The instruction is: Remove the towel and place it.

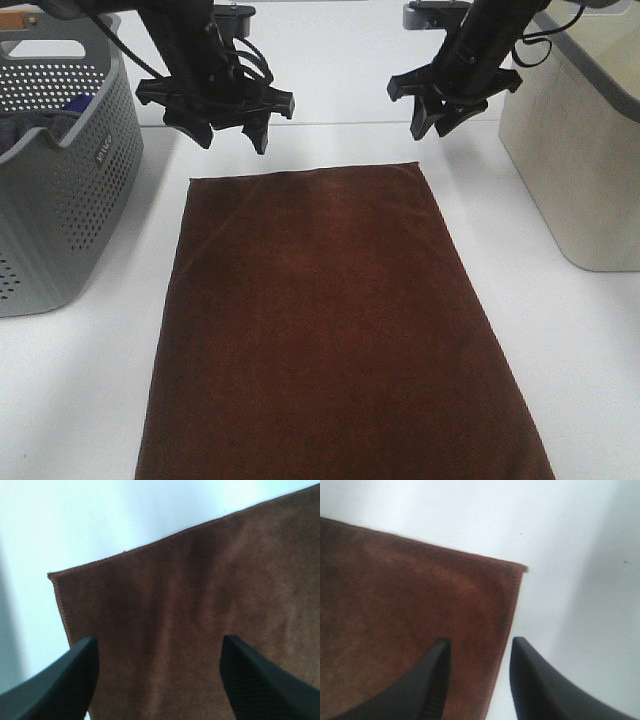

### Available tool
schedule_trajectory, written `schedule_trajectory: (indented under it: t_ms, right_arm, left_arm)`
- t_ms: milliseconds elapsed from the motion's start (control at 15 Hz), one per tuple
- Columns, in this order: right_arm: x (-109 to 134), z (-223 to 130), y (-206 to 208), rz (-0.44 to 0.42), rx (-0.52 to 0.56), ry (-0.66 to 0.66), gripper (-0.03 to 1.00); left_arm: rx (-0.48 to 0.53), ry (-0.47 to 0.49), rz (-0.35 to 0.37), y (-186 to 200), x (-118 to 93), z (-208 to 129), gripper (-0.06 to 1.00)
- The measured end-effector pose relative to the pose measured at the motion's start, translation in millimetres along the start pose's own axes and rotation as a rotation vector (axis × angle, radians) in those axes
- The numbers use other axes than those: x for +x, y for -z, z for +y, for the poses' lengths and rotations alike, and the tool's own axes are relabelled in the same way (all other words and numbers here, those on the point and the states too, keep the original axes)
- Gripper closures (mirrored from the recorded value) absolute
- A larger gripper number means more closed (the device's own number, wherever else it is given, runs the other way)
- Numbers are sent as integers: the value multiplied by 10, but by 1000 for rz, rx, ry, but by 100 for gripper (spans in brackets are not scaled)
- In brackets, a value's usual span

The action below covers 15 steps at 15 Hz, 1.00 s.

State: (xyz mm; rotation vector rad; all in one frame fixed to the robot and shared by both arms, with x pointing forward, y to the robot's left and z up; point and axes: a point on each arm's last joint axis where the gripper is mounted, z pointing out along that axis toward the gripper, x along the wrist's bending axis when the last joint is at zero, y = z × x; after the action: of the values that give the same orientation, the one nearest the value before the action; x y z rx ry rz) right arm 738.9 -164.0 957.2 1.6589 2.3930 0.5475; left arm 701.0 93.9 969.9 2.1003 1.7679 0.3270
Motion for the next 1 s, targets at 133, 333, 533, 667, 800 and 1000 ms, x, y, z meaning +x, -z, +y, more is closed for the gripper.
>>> schedule_trajectory:
  t_ms: [133,333,533,667,800,1000]
  right_arm:
    - [-42,-42,-250,-20,11,-27,59]
    - [-76,-61,-491,-34,-21,-36,59]
    - [-94,-36,-589,-42,-74,-37,59]
    - [-104,-58,-689,-44,-76,-38,59]
    - [-111,-95,-777,-44,-62,-39,59]
    - [-115,-104,-816,-45,-65,-39,59]
  left_arm:
    - [1,-15,2,-74,-6,15,28]
    - [-12,-55,21,-72,10,32,28]
    - [-12,-56,22,-72,10,32,28]
    - [-12,-58,22,-72,10,32,28]
    - [-12,-61,22,-72,10,32,28]
    - [-12,-65,22,-72,10,32,29]
